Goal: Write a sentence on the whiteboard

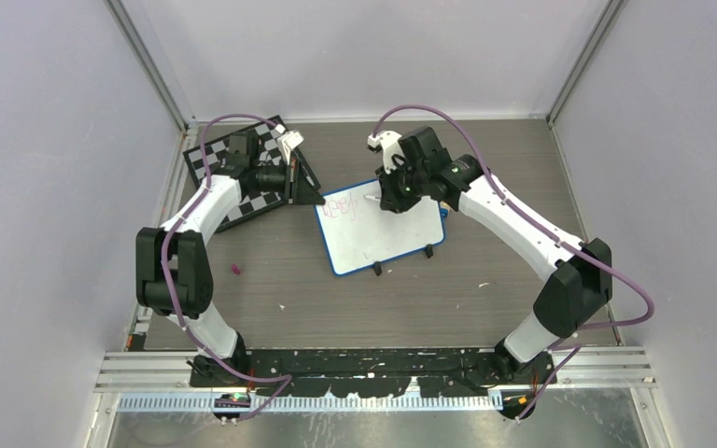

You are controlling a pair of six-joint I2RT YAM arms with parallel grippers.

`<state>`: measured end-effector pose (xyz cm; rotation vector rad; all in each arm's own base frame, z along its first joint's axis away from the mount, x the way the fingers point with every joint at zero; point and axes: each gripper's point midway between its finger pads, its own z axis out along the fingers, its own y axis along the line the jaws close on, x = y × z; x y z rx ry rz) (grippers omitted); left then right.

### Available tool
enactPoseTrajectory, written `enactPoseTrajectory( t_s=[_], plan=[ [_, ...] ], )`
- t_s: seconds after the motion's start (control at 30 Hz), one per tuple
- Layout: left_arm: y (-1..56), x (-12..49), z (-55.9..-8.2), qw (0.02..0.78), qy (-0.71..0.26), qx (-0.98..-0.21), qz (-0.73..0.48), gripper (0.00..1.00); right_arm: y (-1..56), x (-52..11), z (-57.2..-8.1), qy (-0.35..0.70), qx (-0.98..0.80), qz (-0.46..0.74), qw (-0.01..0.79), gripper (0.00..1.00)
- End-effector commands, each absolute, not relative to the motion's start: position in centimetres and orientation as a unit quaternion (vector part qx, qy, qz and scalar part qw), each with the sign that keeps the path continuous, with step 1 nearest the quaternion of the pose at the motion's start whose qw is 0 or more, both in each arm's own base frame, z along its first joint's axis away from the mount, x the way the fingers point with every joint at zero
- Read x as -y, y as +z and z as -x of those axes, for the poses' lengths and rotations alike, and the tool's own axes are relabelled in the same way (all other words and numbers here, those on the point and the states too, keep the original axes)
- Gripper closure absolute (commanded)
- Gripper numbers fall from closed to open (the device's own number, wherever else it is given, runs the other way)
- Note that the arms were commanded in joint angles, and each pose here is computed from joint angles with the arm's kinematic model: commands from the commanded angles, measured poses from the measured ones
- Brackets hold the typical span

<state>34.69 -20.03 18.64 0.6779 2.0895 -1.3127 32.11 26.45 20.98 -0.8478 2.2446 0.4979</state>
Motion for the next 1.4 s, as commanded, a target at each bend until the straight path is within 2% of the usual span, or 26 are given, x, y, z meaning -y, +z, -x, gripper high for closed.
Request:
enactPoseTrajectory(
  t_s=[0.0,0.6,1.1,1.37],
  plan=[
    [19.2,20.3,-34.4,0.288,-0.496,-0.777,-0.258,0.98,21.5,-27.1,-33.4,0.185,-0.854,0.329,0.358,1.0],
    [19.1,20.3,-34.5,0.285,-0.497,-0.778,-0.257,0.98,21.3,-23.7,-34.7,0.145,-0.866,0.308,0.367,1.0],
    [19.2,20.5,-34.4,0.286,-0.497,-0.777,-0.259,0.98,24.6,-25.8,-33.2,0.196,-0.837,0.334,0.386,1.0],
    [19.3,20.5,-34.4,0.286,-0.495,-0.778,-0.26,0.98,23.2,-26.2,-34.4,0.183,-0.844,0.337,0.376,1.0]
  ],
)
